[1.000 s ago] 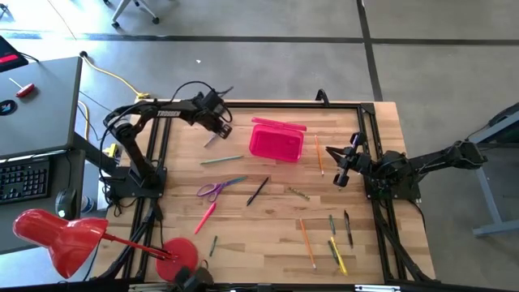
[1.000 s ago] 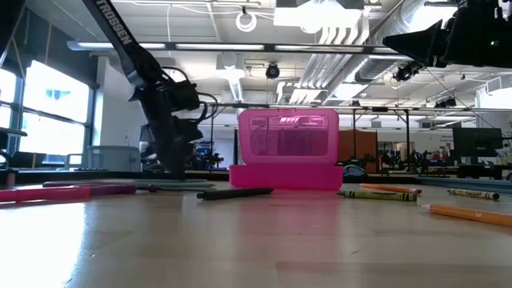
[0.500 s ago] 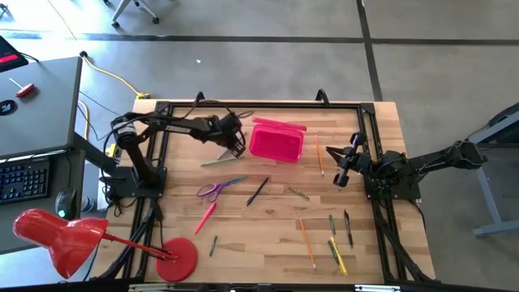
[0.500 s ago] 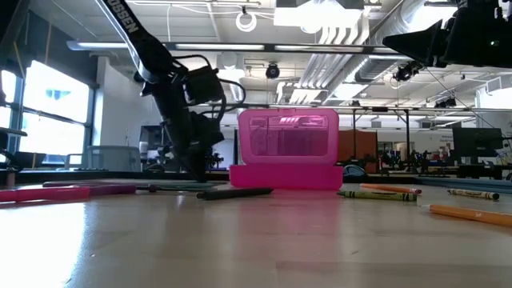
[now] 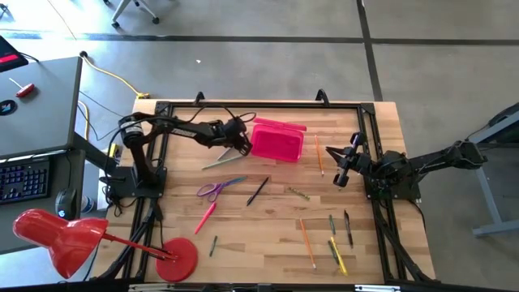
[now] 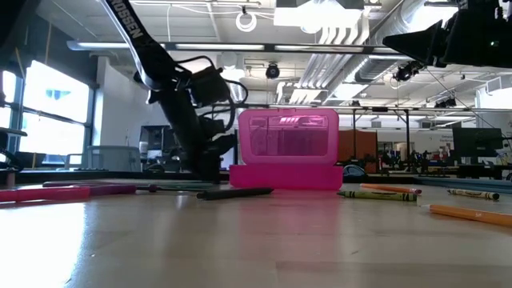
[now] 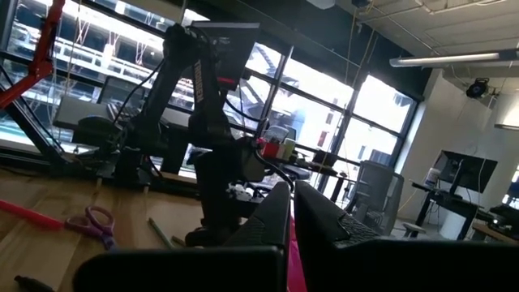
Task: Pick & place school supplies into a supply box
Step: Put the blue pencil into the pink supply box
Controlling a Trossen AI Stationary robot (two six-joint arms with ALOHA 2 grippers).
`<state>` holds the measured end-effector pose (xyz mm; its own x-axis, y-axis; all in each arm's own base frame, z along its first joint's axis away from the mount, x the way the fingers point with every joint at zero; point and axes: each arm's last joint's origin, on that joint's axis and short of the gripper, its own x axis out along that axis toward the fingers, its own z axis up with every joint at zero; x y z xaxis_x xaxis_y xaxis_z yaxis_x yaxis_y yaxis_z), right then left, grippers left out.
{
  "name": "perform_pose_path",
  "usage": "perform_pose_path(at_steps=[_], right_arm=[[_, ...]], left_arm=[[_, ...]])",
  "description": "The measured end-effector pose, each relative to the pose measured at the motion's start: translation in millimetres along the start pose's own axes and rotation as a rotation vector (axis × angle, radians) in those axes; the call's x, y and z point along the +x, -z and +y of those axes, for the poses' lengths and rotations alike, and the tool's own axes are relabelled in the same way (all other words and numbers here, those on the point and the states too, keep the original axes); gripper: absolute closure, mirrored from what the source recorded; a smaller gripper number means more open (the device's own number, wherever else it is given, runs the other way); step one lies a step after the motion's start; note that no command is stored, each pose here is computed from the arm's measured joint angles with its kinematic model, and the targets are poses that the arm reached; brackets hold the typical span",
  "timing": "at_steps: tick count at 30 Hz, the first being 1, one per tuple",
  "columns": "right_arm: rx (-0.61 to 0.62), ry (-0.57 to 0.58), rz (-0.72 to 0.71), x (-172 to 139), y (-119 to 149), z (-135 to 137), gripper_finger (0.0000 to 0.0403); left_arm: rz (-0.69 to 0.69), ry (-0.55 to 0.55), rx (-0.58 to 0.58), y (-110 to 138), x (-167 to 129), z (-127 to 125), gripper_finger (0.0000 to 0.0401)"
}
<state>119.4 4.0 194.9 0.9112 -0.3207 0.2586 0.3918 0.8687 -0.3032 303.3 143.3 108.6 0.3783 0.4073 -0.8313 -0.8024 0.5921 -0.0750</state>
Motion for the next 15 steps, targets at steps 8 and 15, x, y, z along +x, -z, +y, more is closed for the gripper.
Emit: perform_pose_path(at_steps=[8,15], right_arm=[[0.000,0.001,0.000,0.0,0.0,0.0,0.0403],[0.000,0.001,0.001,0.0,0.0,0.0,0.0403]], left_arm=[[0.030,-0.076,-0.024,18.4,12.5,-3.3,0.0273],[-0.036,-0.065,-0.119,43.0,14.4,-3.1,0.0274]])
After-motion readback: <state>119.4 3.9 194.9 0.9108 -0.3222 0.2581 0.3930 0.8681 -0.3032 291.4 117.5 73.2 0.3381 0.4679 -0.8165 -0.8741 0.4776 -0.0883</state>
